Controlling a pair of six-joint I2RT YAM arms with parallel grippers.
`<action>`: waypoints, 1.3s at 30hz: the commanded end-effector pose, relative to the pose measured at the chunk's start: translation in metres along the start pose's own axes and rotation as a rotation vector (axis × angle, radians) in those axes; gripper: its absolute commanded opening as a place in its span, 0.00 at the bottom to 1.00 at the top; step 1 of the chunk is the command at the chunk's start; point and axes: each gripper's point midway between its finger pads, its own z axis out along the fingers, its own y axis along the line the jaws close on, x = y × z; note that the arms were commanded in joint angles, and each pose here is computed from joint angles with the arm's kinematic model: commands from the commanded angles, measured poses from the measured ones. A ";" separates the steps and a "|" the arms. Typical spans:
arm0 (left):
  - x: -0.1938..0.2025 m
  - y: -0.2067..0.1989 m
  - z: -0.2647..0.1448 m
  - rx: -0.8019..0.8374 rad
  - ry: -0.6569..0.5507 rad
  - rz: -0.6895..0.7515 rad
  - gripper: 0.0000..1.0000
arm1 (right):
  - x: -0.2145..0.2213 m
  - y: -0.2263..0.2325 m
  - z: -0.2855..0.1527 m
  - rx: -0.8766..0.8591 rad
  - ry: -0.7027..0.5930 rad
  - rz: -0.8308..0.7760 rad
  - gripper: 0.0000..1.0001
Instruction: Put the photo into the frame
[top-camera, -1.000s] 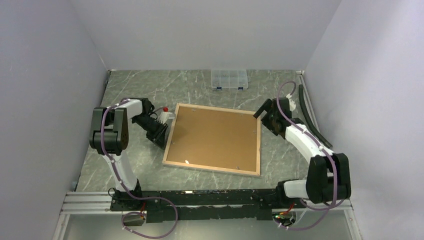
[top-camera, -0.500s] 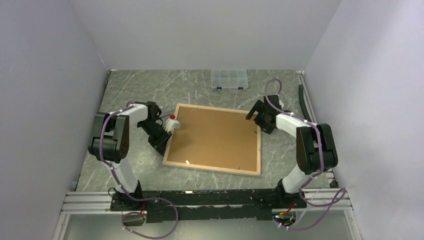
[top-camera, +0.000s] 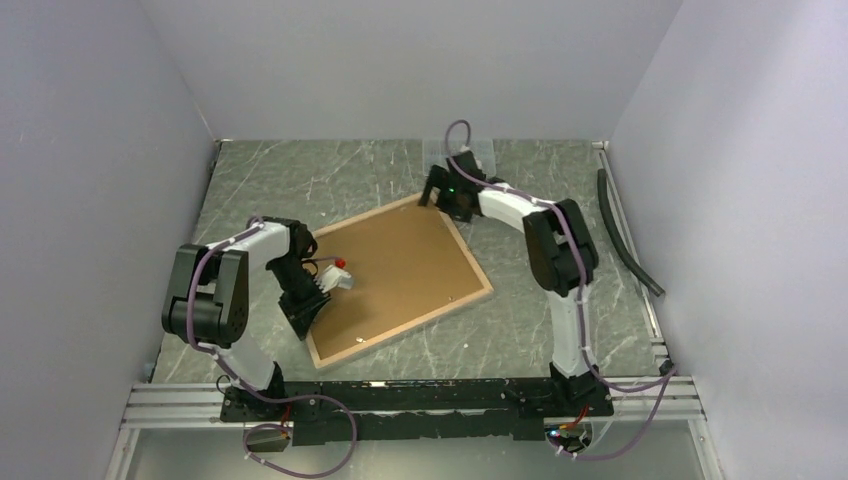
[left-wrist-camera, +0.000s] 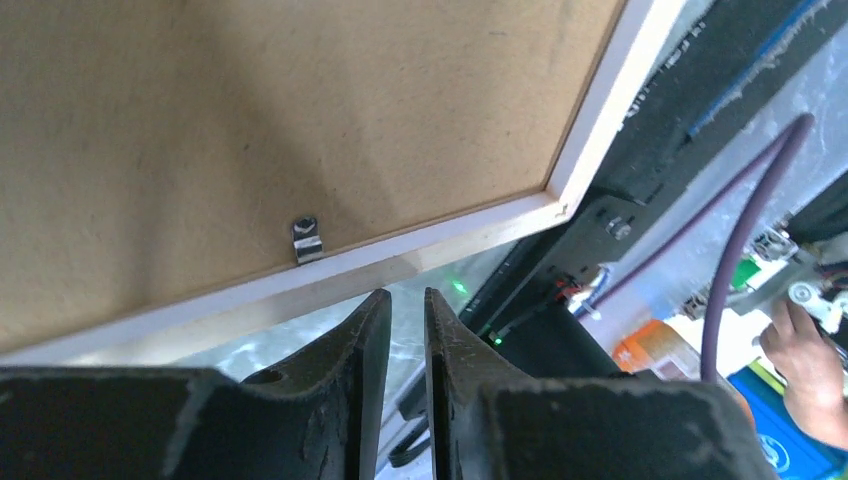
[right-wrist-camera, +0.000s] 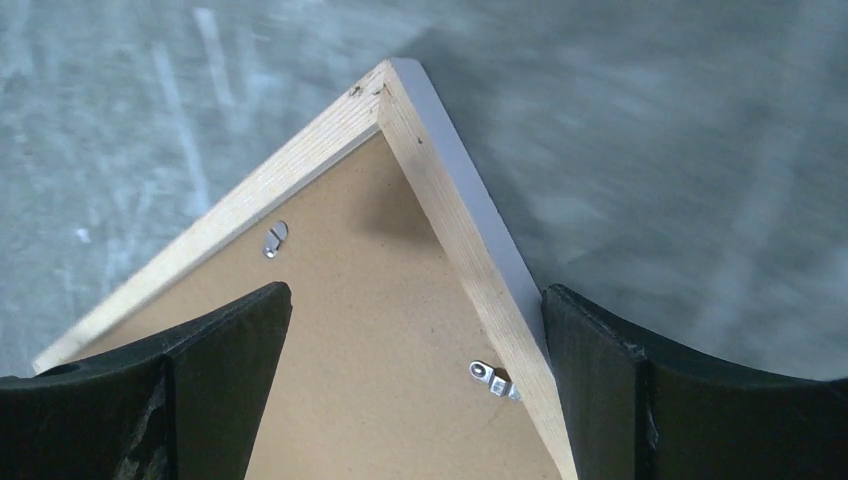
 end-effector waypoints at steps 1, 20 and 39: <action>-0.017 -0.006 0.003 0.010 -0.070 0.097 0.26 | 0.028 0.090 0.007 -0.200 0.123 -0.079 1.00; -0.089 0.009 -0.090 -0.073 -0.287 0.090 0.29 | -0.009 0.041 -0.128 -0.106 -0.076 -0.109 1.00; 0.003 0.254 -0.128 -0.489 -0.396 -0.525 0.22 | 0.181 0.034 -0.147 -0.364 0.364 0.067 1.00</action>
